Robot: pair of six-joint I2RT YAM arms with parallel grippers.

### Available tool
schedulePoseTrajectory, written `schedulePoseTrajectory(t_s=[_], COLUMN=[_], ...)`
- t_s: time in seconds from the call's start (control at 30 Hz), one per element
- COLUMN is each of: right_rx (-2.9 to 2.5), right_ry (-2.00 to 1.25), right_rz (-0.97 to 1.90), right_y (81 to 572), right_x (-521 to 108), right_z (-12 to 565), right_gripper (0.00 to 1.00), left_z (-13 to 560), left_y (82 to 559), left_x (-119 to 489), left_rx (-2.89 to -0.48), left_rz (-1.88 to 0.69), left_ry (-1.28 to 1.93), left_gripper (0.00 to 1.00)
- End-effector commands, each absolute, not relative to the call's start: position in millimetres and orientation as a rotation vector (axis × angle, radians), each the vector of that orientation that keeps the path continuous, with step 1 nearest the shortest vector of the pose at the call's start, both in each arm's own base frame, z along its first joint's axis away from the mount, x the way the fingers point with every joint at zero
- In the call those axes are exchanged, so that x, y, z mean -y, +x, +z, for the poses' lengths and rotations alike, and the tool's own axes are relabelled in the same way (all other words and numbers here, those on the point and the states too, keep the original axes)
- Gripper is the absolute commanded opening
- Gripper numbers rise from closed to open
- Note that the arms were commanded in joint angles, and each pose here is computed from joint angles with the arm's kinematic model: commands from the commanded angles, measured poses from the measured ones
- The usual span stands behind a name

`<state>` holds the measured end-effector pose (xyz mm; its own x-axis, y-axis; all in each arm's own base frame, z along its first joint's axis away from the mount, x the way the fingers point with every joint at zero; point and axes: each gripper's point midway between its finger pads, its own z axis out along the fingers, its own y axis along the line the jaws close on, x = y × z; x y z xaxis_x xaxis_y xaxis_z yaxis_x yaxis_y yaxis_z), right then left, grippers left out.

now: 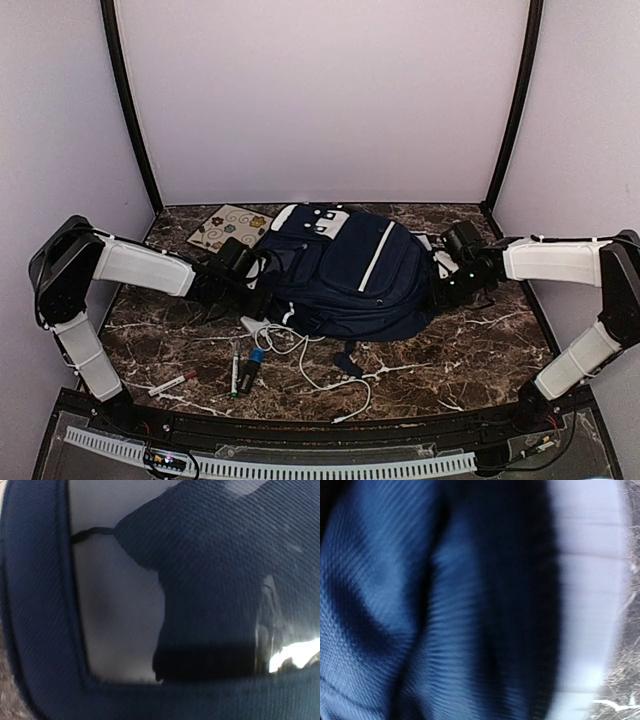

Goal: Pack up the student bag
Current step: Zip the student bag into the largest pocket of the bag.

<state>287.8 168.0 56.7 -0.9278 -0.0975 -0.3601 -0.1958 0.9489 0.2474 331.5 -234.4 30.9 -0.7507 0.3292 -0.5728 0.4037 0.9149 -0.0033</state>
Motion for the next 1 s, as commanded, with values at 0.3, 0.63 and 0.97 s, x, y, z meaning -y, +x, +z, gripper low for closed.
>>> schedulePoseTrajectory(t_s=[0.3, 0.63, 0.97], right_rx=[-2.878, -2.738, -2.766], right_ry=[-0.374, -0.57, -0.478], right_rz=[0.71, 1.086, 0.953], right_y=[198, 189, 203], right_x=[-285, -406, -360], right_z=[26, 58, 65], right_gripper=[0.0, 0.0, 0.0], left_z=[97, 219, 185], left_y=[461, 444, 276], left_x=[273, 270, 331], left_rx=[-2.163, -1.802, -1.571], left_rz=[-0.171, -0.445, -0.537], left_ry=[0.53, 0.536, 1.122], left_gripper=[0.73, 0.77, 0.51])
